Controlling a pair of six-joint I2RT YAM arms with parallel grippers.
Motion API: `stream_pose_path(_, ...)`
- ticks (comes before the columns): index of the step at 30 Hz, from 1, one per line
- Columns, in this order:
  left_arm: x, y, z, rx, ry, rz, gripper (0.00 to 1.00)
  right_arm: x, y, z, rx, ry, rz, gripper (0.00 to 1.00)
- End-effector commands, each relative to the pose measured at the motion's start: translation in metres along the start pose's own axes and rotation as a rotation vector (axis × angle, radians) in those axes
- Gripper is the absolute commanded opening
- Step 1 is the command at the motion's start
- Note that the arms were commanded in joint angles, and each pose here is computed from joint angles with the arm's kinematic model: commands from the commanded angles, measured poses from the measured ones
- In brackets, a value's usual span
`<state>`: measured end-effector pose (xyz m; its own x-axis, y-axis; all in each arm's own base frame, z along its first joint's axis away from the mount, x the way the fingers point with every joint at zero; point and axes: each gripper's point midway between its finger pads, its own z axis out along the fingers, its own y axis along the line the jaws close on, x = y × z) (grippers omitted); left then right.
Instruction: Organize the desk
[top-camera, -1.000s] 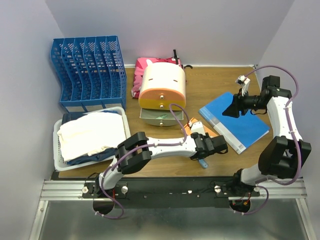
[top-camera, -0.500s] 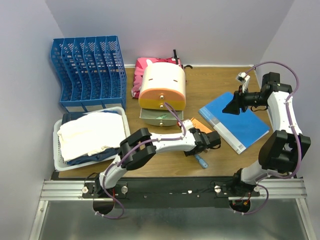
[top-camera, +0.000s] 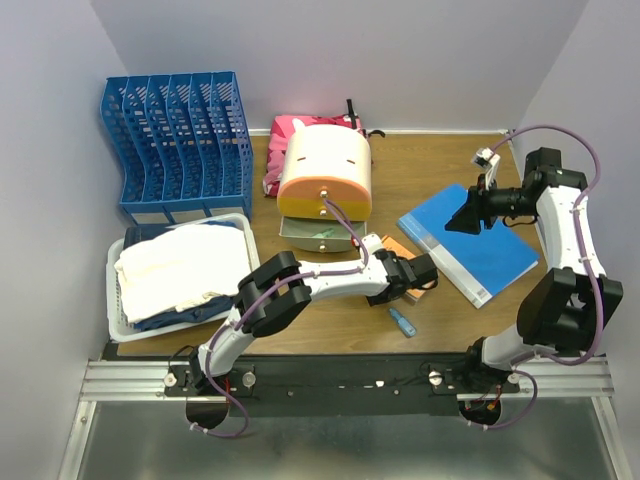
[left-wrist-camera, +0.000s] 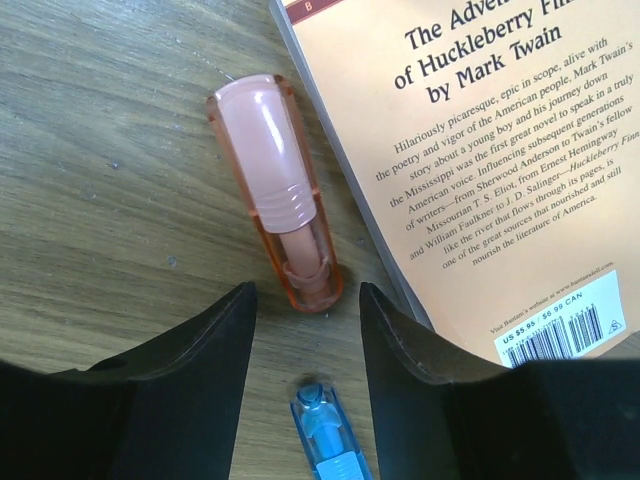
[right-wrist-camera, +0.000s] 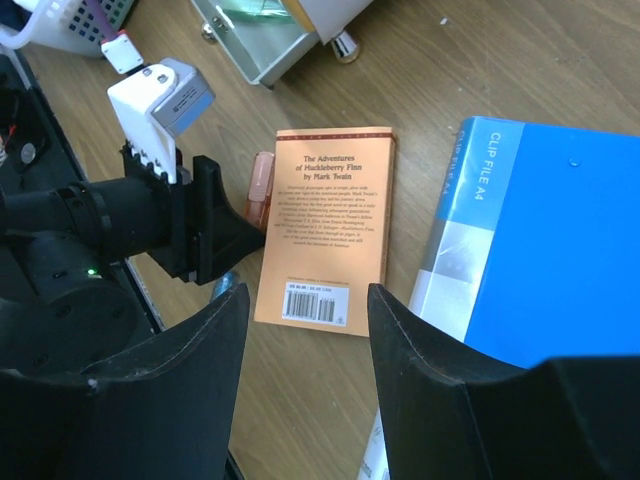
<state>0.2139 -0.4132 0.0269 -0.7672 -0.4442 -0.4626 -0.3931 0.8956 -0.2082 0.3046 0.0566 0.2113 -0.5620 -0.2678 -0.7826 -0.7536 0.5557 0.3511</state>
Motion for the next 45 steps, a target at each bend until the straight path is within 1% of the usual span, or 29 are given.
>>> stream_pose_path(1,0.0,0.041,0.022,-0.129,-0.036,0.061,0.58,0.006,0.019,-0.003,-0.041,-0.001,-0.014,0.59)
stream_pose_path(8,-0.002,0.047,0.036,-0.166,-0.028,0.023,0.57,0.008,0.029,-0.006,-0.056,0.008,-0.039,0.59)
stream_pose_path(12,-0.002,0.056,0.042,-0.206,-0.025,0.032,0.57,0.009,0.033,-0.009,-0.058,0.014,-0.051,0.59)
stream_pose_path(14,-0.003,0.057,0.043,-0.213,-0.026,0.04,0.56,0.009,0.036,-0.01,-0.06,0.014,-0.053,0.59)
stream_pose_path(16,-0.006,0.057,0.044,-0.216,-0.031,0.051,0.52,0.01,0.039,-0.01,-0.062,0.015,-0.057,0.59)
stream_pose_path(19,-0.007,0.055,0.045,-0.218,-0.033,0.075,0.45,0.01,0.041,-0.011,-0.064,0.018,-0.059,0.59)
stream_pose_path(21,-0.008,0.054,0.045,-0.221,-0.035,0.087,0.43,0.011,0.042,-0.011,-0.065,0.019,-0.061,0.59)
stream_pose_path(22,-0.009,0.056,0.045,-0.225,-0.039,0.113,0.4,0.011,0.042,-0.012,-0.066,0.019,-0.063,0.59)
stream_pose_path(23,-0.01,0.054,0.043,-0.219,-0.041,0.128,0.35,0.011,0.042,-0.012,-0.067,0.02,-0.062,0.58)
stream_pose_path(24,-0.011,0.054,0.041,-0.216,-0.047,0.146,0.28,0.011,0.043,-0.012,-0.067,0.02,-0.063,0.58)
stream_pose_path(26,-0.016,0.054,0.035,-0.21,-0.071,0.225,0.19,0.012,0.043,-0.012,-0.068,0.02,-0.065,0.58)
stream_pose_path(27,-0.019,0.053,0.029,-0.198,-0.079,0.247,0.12,0.012,0.044,-0.012,-0.065,0.02,-0.069,0.58)
stream_pose_path(28,-0.02,0.052,0.024,-0.189,-0.084,0.272,0.08,0.012,0.044,-0.012,-0.065,0.02,-0.071,0.58)
stream_pose_path(29,-0.022,0.057,0.021,-0.192,-0.097,0.316,0.06,0.012,0.044,-0.012,-0.065,0.02,-0.071,0.58)
stream_pose_path(30,-0.025,0.054,0.008,-0.167,-0.108,0.324,0.04,0.012,0.045,-0.012,-0.065,0.02,-0.072,0.58)
stream_pose_path(32,-0.031,0.059,-0.005,-0.158,-0.142,0.343,0.03,0.012,0.046,-0.013,-0.064,0.017,-0.078,0.58)
stream_pose_path(33,-0.034,0.053,-0.023,-0.112,-0.153,0.333,0.03,0.012,0.047,-0.013,-0.065,0.016,-0.079,0.58)
stream_pose_path(35,-0.038,0.047,-0.041,-0.058,-0.177,0.31,0.03,0.012,0.047,-0.013,-0.067,0.013,-0.079,0.58)
stream_pose_path(36,-0.047,0.041,-0.058,-0.01,-0.206,0.28,0.02,0.012,0.048,-0.012,-0.07,0.01,-0.077,0.58)
stream_pose_path(38,-0.048,0.034,-0.076,0.046,-0.227,0.253,0.02,0.012,0.048,-0.012,-0.072,0.008,-0.078,0.58)
stream_pose_path(39,-0.056,0.029,-0.089,0.079,-0.243,0.218,0.02,0.013,0.048,-0.011,-0.075,0.008,-0.074,0.58)
stream_pose_path(42,-0.074,0.024,-0.105,0.131,-0.267,0.095,0.02,0.013,0.048,-0.011,-0.075,0.006,-0.072,0.58)
stream_pose_path(43,-0.081,0.018,-0.108,0.164,-0.269,0.027,0.02,0.013,0.048,-0.011,-0.075,0.006,-0.07,0.58)
stream_pose_path(45,-0.106,0.018,-0.112,0.2,-0.276,-0.074,0.0,0.014,0.047,-0.011,-0.069,0.009,-0.072,0.58)
